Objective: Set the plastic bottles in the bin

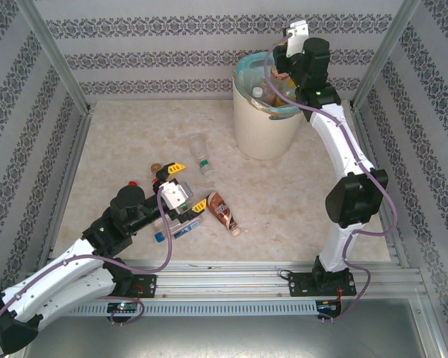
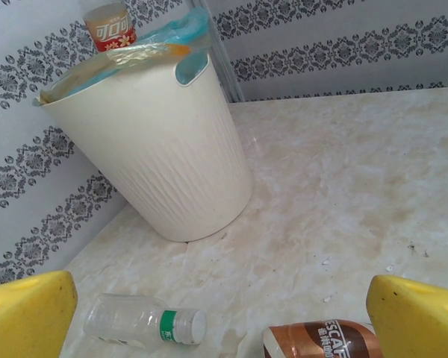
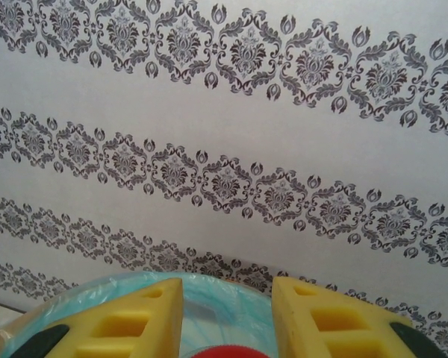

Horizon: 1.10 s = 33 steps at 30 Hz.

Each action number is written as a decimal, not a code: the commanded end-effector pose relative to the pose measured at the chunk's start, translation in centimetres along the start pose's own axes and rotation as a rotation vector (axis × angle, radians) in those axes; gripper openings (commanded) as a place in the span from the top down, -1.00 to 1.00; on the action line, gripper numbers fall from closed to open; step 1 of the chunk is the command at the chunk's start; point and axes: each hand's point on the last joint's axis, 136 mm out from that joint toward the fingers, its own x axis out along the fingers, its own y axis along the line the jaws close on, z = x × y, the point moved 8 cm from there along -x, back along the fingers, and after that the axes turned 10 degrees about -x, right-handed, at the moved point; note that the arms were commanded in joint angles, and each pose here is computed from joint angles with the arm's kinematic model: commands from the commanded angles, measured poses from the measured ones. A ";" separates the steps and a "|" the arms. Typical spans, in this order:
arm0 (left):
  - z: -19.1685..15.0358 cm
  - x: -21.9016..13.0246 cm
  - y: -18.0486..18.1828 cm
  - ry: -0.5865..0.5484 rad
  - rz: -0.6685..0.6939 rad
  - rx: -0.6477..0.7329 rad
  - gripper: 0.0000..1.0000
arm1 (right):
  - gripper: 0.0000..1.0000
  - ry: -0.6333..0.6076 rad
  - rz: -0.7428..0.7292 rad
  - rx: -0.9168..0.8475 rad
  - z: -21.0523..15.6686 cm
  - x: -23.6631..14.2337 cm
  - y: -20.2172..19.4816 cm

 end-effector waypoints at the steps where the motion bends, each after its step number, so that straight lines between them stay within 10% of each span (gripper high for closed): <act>1: 0.5 0.0 -0.2 -0.044 -0.016 -0.011 -1.00 | 1.00 0.064 0.035 -0.011 0.6 -1.1 1.6; 11: 0.5 0.4 -0.4 -0.058 -0.033 -0.033 -1.00 | 1.00 0.025 -0.057 -0.106 5.8 -3.9 0.0; 33: 0.5 0.3 -0.8 -0.068 -0.045 -0.052 -1.00 | 0.92 0.414 -0.024 0.046 -11.0 -0.4 0.0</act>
